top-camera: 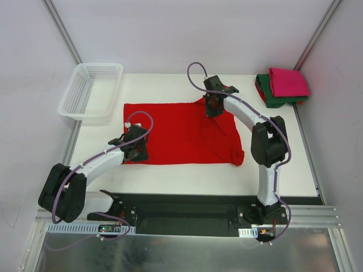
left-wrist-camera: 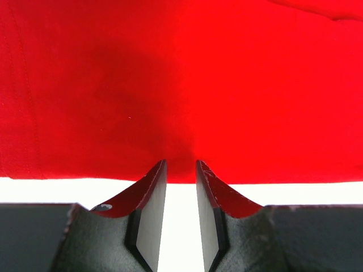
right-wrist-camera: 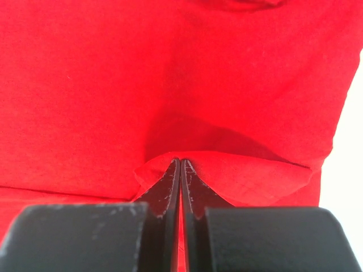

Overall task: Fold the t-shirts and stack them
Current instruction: Fold the flattened tshirt in 1/3 of the way

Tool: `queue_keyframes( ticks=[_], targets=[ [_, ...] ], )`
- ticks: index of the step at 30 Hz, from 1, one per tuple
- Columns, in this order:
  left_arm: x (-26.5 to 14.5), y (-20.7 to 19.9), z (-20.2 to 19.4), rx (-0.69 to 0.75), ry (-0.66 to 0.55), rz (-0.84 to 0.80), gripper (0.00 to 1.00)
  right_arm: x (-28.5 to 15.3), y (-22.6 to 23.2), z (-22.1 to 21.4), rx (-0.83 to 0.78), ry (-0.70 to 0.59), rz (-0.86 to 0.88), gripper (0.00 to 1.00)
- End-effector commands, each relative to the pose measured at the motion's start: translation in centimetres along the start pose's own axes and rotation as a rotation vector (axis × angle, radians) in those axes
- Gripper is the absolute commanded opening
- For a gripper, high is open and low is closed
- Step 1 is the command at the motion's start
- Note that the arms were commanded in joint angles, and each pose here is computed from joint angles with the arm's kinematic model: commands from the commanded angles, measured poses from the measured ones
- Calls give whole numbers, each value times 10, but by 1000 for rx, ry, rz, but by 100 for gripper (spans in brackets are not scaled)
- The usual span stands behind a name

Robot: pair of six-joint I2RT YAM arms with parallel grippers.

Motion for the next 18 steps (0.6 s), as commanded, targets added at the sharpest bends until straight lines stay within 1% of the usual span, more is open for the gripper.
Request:
queue_keyframes(
  ticks=[1, 18],
  targets=[
    [-4, -1, 0, 0, -22, -13, 27, -11, 1, 19, -12, -63, 19, 1],
    [-5, -3, 2, 7, -24, -13, 27, -5, 7, 35, -21, -84, 71, 1]
  ],
)
Point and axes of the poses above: each gripper's point midway between its finger pads, its own x axis out along the fingers, its own y axis along the line the jaws close on, z = x × y, the point moved 10 cm from there along -x, back along the fingers, and after that the axes turned 13 degrees about -x, right-handed, at the moved point
